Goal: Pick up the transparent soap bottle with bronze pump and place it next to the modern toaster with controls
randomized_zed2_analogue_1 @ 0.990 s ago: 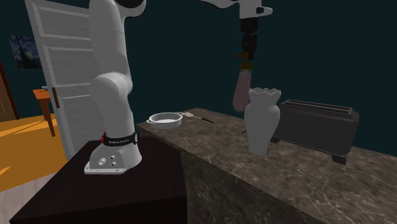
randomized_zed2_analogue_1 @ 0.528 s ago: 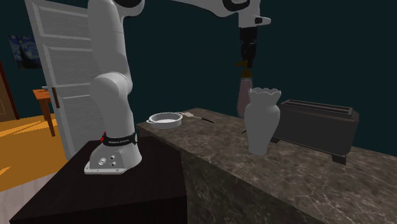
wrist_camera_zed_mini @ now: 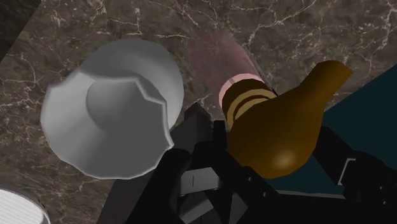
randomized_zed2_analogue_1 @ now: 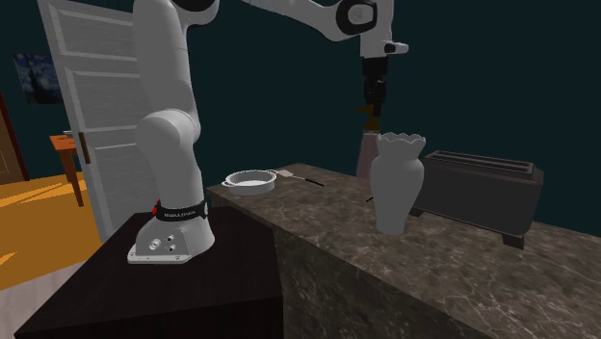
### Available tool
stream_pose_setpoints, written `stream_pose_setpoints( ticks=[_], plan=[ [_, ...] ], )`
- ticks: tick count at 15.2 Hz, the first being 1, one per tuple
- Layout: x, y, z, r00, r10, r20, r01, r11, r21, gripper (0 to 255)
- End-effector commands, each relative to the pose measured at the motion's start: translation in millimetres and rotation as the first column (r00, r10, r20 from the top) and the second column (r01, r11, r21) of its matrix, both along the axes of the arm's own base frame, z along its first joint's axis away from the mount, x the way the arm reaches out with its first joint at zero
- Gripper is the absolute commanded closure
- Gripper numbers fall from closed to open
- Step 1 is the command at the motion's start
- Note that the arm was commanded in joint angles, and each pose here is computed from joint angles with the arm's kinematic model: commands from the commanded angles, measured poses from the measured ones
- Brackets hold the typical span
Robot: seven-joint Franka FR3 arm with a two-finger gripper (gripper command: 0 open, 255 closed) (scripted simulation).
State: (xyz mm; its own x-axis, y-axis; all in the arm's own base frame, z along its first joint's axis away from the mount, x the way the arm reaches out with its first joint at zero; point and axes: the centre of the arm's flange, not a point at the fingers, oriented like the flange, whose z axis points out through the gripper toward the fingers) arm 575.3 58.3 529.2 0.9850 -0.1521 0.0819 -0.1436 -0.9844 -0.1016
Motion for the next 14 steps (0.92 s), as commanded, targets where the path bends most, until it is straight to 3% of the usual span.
stream_pose_setpoints(
  ticks=[1,11,14],
  plan=[
    [0.3,-0.5,-10.6,1.000,0.000,0.001,0.000,1.000,0.000,255],
    [0.3,-0.5,-63.3,1.000,0.000,0.001,0.000,1.000,0.000,255],
    [0.3,-0.5,-63.3,1.000,0.000,0.001,0.000,1.000,0.000,255]
  ],
)
